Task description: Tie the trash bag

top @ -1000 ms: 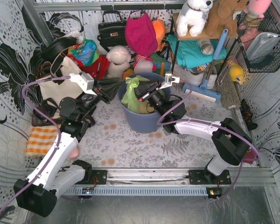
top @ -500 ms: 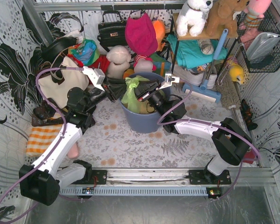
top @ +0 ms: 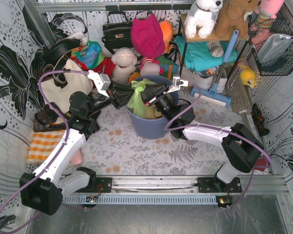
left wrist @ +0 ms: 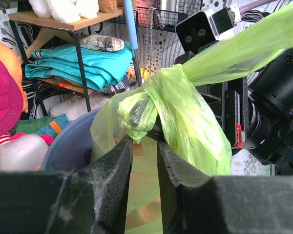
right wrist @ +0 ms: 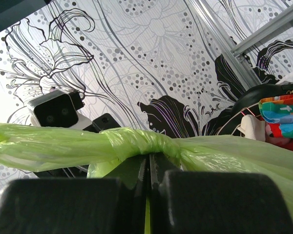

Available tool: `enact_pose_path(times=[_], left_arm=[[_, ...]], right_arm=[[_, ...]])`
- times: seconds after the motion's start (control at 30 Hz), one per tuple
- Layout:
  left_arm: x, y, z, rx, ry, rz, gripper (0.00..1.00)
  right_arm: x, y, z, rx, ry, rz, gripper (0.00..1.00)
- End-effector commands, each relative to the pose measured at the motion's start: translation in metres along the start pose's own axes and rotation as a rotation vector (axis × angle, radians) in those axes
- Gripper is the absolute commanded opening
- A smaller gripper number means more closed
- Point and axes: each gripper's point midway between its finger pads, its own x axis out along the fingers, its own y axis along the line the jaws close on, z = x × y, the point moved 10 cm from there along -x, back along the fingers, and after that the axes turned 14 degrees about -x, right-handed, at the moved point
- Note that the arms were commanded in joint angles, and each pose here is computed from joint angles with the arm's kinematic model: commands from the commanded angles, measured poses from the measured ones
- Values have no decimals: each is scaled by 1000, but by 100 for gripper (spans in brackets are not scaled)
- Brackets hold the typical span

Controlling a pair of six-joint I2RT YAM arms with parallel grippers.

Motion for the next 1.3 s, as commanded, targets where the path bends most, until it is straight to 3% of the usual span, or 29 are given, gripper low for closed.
enact_pose_path(times=[0.0, 0.5, 0.8, 0.87, 1.0, 1.27], left_arm=[[4, -8, 21, 75, -63, -52, 36], [1, -16, 32, 118, -90, -50, 32], [2, -17, 33, 116, -84, -59, 24], [2, -17, 34, 116, -87, -53, 24], [1, -15, 34, 112, -89, -26, 37], [0, -15, 37, 122, -96, -14, 31]], right_arm=[[7, 14, 17, 6, -61, 66, 0], [0, 13, 14, 4, -44, 56, 0], [-1, 12, 14, 3, -41, 54, 0], [-2, 12, 14, 3, -40, 54, 0], [-2, 13, 14, 1, -42, 55, 0], [-2, 13, 15, -2, -40, 54, 0]])
